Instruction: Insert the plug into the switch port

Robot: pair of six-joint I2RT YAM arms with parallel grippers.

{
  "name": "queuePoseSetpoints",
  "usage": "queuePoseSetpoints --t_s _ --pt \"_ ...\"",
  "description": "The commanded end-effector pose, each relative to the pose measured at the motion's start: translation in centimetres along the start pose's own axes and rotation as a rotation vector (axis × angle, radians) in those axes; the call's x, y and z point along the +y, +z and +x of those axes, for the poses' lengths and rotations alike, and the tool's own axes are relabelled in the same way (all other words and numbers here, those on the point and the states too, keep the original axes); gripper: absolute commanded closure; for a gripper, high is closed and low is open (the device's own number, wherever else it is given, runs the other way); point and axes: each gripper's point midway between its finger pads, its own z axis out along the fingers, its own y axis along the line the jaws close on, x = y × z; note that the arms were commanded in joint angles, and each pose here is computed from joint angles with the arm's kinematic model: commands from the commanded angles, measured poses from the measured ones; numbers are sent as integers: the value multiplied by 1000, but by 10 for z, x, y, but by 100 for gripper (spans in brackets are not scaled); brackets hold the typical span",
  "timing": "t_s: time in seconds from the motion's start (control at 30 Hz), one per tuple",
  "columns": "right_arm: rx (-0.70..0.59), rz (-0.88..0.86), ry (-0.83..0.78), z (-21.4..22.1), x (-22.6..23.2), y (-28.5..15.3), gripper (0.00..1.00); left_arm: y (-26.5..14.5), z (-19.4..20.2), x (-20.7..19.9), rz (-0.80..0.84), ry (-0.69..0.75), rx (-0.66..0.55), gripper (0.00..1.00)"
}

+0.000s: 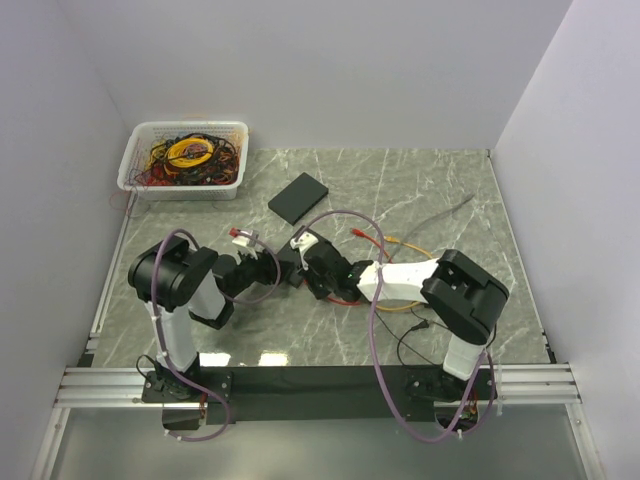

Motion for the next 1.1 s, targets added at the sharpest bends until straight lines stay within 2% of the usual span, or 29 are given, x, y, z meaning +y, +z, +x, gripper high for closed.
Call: queuePoseSetpoints --t_s 0.0,0.33,0.5,0.63,0.77,0.8,0.9,0.93,0.97,1.0,1.07 --pt "-609 -176 58 -178 40 -23 100 -42 58 -105 495 -161 298 31" --pt "-693 -183 97 -226 44 -24 100 -45 61 -104 467 -199 307 29" --pt "-691 -155 136 -226 36 -11 100 -53 58 -109 474 -228 291 24" --pt "-737 -230 162 -235 35 -20 100 -55 62 -109 474 -263 306 23" --pt "-718 -257 149 -235 41 -22 100 -52 63 -101 423 -277 297 19" --pt "-715 -255 150 -233 40 -23 100 -49 69 -93 367 -298 318 18" --pt "-696 -225 158 -219 33 -30 92 -44 62 -77 270 -285 287 12" --pt "-660 -209 159 -202 29 -26 81 -44 66 -67 213 -291 300 11" --pt "-674 -194 164 -203 25 -36 74 -42 57 -62 181 -286 275 10" --pt "-670 -190 169 -199 24 -39 62 -41 55 -56 152 -282 271 9" --pt "-646 -184 169 -183 21 -45 52 -40 51 -44 79 -280 262 9"
